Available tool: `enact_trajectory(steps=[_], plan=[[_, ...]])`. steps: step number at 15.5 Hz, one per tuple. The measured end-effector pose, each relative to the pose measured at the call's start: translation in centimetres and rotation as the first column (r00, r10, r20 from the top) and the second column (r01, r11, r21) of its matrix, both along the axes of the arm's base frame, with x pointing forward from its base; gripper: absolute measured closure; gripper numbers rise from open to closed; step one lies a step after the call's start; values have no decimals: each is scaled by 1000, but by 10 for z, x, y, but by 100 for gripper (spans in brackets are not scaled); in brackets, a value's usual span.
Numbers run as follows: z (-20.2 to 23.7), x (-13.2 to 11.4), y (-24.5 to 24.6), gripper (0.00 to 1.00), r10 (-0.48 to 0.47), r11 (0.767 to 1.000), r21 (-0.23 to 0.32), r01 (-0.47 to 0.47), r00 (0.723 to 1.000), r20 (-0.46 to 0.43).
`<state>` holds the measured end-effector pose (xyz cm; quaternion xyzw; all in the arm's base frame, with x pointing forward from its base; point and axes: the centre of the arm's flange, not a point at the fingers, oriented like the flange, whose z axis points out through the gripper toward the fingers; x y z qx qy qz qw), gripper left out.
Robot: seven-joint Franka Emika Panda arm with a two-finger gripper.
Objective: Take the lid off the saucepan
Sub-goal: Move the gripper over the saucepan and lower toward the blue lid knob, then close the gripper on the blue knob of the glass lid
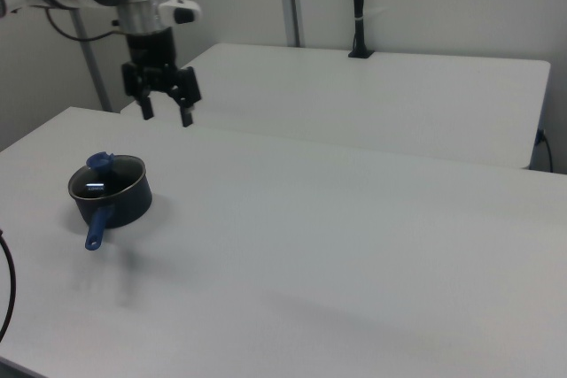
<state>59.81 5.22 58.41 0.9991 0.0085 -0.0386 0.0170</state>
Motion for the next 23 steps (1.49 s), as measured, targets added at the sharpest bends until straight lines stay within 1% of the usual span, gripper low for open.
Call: enact_trajectory(steps=[2, 3, 5, 8, 11, 13, 16, 19, 23], plan=[[-10, 2, 41, 0, 60, 998, 11, -60, 998, 2], [-15, 3, 62, 0, 79, 997, 26, -79, 997, 8], [-28, 7, 104, 0, 82, 995, 52, -84, 996, 32], [-58, 12, 171, 0, 64, 996, 59, -69, 995, 73], [-91, 8, 218, 0, 93, 994, 47, -95, 994, 51], [-108, 6, 235, 0, 91, 995, 37, -92, 995, 31], [-127, 15, 240, 0, 81, 996, 27, -81, 997, 18], [-143, 24, 249, 0, 74, 997, 34, -76, 996, 46], [-151, 27, 255, 0, 71, 997, 35, -73, 996, 55]])
